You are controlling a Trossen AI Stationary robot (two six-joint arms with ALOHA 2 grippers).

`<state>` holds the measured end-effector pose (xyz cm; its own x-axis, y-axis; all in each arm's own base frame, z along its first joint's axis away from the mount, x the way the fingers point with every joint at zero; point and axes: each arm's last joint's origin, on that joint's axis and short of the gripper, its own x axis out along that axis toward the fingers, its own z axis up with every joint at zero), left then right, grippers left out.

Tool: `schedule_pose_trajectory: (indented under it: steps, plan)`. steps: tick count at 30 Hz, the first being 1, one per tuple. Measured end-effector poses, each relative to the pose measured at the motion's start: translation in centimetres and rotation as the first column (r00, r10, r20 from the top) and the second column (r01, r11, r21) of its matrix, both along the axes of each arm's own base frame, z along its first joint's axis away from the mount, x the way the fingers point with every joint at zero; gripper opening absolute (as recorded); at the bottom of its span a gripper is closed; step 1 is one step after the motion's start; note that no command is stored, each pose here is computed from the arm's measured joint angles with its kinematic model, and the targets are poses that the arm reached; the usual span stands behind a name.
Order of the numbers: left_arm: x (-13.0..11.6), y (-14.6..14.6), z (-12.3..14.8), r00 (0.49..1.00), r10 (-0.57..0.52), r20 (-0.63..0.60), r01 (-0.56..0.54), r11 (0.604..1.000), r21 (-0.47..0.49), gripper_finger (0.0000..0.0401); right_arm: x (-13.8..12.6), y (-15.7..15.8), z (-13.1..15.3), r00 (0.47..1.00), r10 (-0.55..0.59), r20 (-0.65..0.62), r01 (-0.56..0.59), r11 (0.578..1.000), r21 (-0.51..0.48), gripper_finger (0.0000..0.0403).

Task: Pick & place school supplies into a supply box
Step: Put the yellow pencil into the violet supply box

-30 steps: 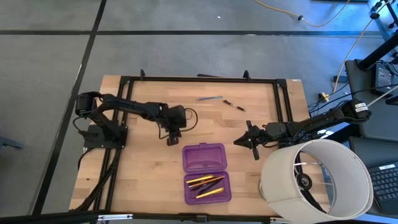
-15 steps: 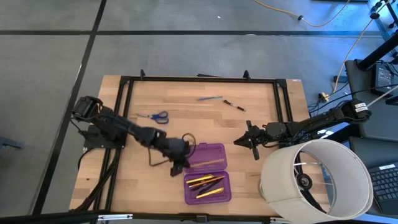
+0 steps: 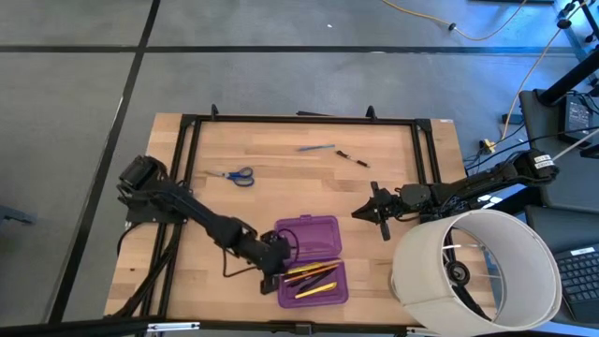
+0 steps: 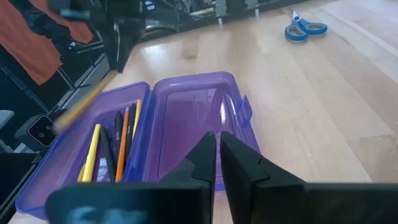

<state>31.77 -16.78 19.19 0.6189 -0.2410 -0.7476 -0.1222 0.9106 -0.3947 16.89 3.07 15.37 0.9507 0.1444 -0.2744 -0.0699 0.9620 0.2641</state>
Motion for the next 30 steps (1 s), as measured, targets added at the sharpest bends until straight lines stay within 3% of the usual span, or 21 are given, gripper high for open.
schedule_pose_trajectory:
  steps: [7, 14, 21, 30]
  plan:
    - [1.5, -1.9, -1.7, 0.997, 0.026, -0.078, -0.027, 0.999, -0.016, 0.0012, 0.0, 0.0, 0.0, 1.000, 0.000, -0.001, 0.000, 1.000, 0.000, 0.0028]
    - [2.2, -2.9, -4.1, 0.981, 0.023, -0.194, -0.042, 0.994, -0.097, 0.0012, 0.0, 0.0, 0.0, 1.000, 0.000, -0.001, 0.000, 1.000, 0.000, 0.0028]
    - [2.5, -2.6, -4.6, 0.978, 0.014, -0.210, -0.038, 0.993, -0.109, 0.0016, 0.0, 0.0, 0.0, 1.000, -0.004, -0.003, 0.004, 1.000, 0.013, 0.0028]
    - [2.8, -2.0, -4.6, 0.975, -0.031, -0.219, 0.003, 0.992, -0.127, 0.0050, 0.0, 0.0, 0.0, 1.000, -0.006, -0.004, 0.006, 1.000, 0.022, 0.0028]
